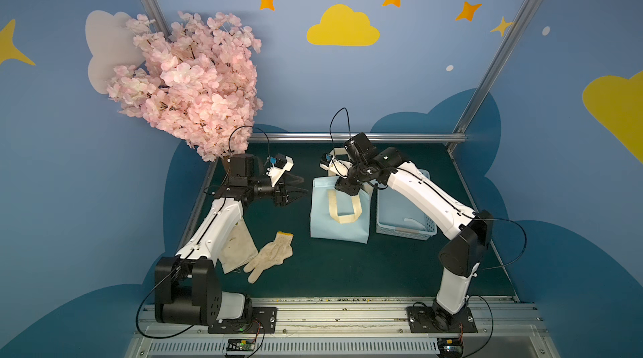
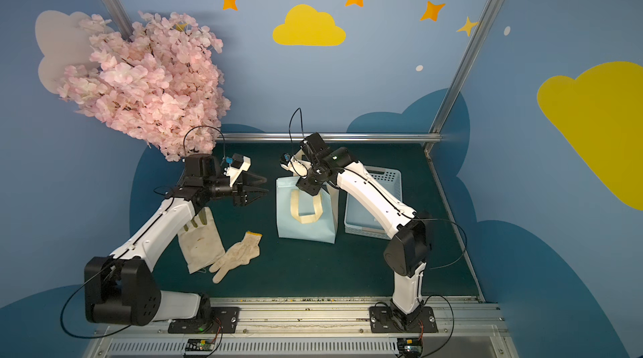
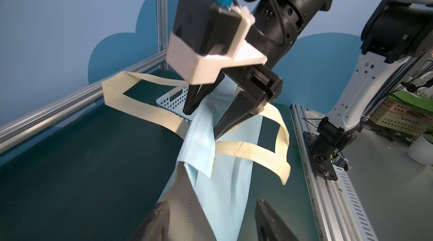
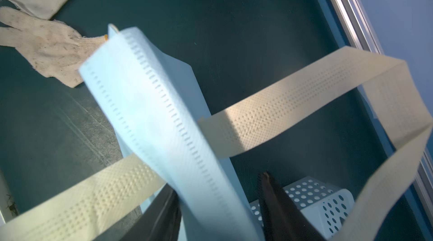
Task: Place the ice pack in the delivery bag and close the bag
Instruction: Seal the delivery bag at the center of the board.
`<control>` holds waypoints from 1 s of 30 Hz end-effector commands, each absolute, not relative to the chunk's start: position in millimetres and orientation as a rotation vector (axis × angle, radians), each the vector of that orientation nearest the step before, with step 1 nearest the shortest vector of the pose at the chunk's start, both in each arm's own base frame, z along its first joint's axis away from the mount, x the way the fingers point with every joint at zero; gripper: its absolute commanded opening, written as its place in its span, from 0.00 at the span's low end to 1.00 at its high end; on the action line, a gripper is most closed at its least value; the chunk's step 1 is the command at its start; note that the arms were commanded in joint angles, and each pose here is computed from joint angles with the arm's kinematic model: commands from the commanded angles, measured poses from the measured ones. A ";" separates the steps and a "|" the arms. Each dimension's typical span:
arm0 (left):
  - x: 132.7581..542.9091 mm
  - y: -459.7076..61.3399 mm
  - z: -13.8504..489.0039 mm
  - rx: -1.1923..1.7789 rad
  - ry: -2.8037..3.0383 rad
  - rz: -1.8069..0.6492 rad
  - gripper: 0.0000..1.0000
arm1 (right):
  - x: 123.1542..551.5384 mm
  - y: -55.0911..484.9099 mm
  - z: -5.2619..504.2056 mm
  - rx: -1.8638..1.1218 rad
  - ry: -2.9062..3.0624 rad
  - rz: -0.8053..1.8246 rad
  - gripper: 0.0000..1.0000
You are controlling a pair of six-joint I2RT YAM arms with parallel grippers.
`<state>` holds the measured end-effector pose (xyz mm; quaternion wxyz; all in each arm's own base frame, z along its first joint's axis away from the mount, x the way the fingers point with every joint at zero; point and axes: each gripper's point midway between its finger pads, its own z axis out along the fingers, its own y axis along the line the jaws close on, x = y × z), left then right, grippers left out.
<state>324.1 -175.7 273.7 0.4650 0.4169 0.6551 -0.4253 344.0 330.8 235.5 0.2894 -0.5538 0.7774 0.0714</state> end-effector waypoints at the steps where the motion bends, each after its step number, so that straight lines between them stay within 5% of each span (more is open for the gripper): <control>1: 328.3 -179.7 288.9 0.961 1.619 -1.123 0.65 | 348.6 327.8 226.2 -1.473 2.116 0.151 0.54; 17: 371.1 -248.5 258.0 1.065 1.698 -1.296 0.68 | 348.9 326.8 229.7 -1.454 2.119 0.147 0.54; 27: 372.7 -250.4 243.6 1.054 1.733 -1.334 0.21 | 347.5 324.6 244.6 -1.455 2.079 0.141 0.56; 30: 368.2 -250.9 244.9 1.066 1.718 -1.351 0.03 | 343.3 320.8 262.6 -1.443 2.039 0.148 0.71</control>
